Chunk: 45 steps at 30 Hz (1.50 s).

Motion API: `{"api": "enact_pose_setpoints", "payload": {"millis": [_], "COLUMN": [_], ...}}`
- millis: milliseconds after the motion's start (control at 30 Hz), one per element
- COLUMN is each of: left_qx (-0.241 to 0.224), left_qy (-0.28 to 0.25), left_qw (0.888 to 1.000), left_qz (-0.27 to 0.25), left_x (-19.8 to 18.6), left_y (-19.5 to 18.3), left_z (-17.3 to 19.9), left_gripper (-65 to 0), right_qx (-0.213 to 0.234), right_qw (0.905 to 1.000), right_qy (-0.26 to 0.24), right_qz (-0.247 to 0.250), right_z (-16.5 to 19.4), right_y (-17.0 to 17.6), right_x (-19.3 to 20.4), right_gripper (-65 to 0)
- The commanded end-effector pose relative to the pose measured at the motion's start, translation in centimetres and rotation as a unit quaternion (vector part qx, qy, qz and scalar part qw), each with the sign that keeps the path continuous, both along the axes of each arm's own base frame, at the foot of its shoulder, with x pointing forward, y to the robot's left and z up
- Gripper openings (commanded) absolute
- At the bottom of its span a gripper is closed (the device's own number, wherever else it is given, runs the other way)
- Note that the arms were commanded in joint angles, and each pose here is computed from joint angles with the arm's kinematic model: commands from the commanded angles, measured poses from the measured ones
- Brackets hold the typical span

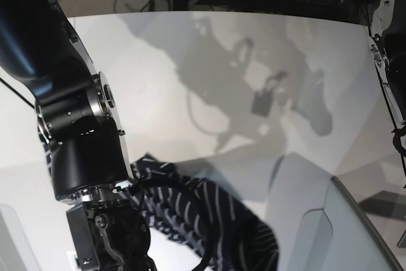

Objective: Layout the t-shirt on the table in an organized manner, then fold the t-shirt properly

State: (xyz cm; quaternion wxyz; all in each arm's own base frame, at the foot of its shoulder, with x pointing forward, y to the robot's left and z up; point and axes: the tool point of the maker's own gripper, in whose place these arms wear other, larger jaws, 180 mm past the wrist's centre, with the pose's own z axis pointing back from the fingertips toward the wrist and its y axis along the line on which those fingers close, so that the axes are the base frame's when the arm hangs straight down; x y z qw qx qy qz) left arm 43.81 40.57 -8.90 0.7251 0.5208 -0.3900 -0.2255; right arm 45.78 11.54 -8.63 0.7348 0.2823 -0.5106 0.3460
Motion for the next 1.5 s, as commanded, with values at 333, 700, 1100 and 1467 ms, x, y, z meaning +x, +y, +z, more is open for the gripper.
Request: {"api": "enact_pose_setpoints", "payload": {"millis": [333,700,1100,1467], "left_qx": [-0.004,0.002,0.009,0.018], "left_qy": [-0.008,0.021,0.046,0.08], "left_qw": [1.0,0.998,0.993,0.994], "left_qz": [0.004,-0.054,-0.108,-0.078], "left_x": [1.3,3.3,3.1,0.9], "left_y": [0.4,-5.0,-10.3,-7.0], "left_z": [1.1,-1.7,-5.2,-7.5], "left_gripper": [-65.0,-65.0,-65.0,-65.0], "right_qx": [0.035,0.071,0.123,0.151], "right_qw": [0.9914,0.8828,0.7786,0.7414], "right_qy": [-0.034,0.136,0.312,0.247], "right_qz": [-0.121,-0.444,-0.53,-0.606], "right_z": [3.1,-9.8,-33.7,-28.7], "right_y": [-13.5,-46.4,-47.1,-56.3], "right_x": [4.6,1.6,-7.8,-9.7], "right_gripper": [-65.0,-65.0,-65.0,-65.0]}}
